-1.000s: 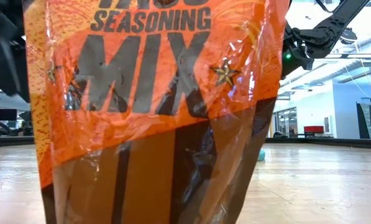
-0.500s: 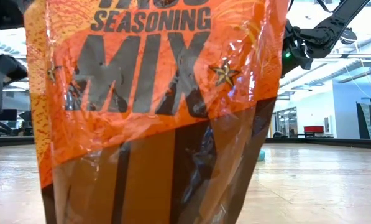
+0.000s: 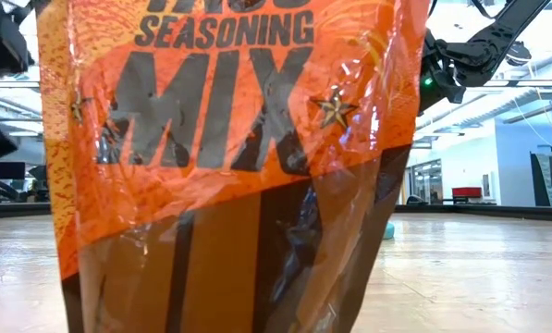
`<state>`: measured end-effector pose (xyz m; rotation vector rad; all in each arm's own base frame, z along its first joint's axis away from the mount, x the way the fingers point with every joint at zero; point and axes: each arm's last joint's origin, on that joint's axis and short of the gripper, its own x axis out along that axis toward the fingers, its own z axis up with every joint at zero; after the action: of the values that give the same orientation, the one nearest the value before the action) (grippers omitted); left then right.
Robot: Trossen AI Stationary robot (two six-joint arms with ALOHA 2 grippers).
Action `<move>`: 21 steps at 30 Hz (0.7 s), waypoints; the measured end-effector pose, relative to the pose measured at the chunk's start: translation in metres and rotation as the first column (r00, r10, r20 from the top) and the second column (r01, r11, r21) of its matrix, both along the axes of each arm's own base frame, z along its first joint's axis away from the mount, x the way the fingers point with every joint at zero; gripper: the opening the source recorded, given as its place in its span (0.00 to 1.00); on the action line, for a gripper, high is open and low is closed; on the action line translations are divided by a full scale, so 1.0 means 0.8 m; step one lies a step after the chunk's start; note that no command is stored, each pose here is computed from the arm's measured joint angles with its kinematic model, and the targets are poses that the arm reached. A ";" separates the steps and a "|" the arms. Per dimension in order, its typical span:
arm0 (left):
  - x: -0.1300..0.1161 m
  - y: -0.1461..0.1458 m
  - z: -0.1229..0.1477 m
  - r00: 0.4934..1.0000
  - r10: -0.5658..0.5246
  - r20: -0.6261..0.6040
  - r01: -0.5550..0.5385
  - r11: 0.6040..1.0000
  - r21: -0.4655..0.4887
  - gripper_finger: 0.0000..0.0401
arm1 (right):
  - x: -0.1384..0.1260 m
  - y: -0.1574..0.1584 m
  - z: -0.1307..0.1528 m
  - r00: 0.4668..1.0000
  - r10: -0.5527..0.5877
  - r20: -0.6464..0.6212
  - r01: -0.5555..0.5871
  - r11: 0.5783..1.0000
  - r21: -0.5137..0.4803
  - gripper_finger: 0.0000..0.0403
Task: Pick & Place Kitchen Items
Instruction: Put the small orange food coloring bottle into the orange bin
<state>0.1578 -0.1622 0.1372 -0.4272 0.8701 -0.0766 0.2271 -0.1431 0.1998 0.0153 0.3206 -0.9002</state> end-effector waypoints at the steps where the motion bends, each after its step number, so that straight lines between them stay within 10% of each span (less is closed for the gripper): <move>1: -0.002 0.002 -0.003 1.000 0.009 -0.004 -0.009 1.000 0.006 0.44 | 0.000 0.000 0.000 1.000 0.000 0.000 0.000 1.000 0.000 0.34; 12: -0.005 0.006 -0.010 0.999 0.035 0.035 -0.035 0.999 -0.011 0.42 | 0.000 0.000 0.000 1.000 0.000 0.000 0.000 1.000 0.000 0.33; 21: -0.004 0.006 -0.010 0.999 0.023 0.038 -0.023 1.000 -0.007 0.17 | 0.000 0.000 0.000 1.000 0.001 -0.003 -0.001 1.000 0.002 0.33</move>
<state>0.1543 -0.1576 0.1290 -0.4401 0.8274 -0.0662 0.2270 -0.1431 0.1995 0.0154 0.3239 -0.8993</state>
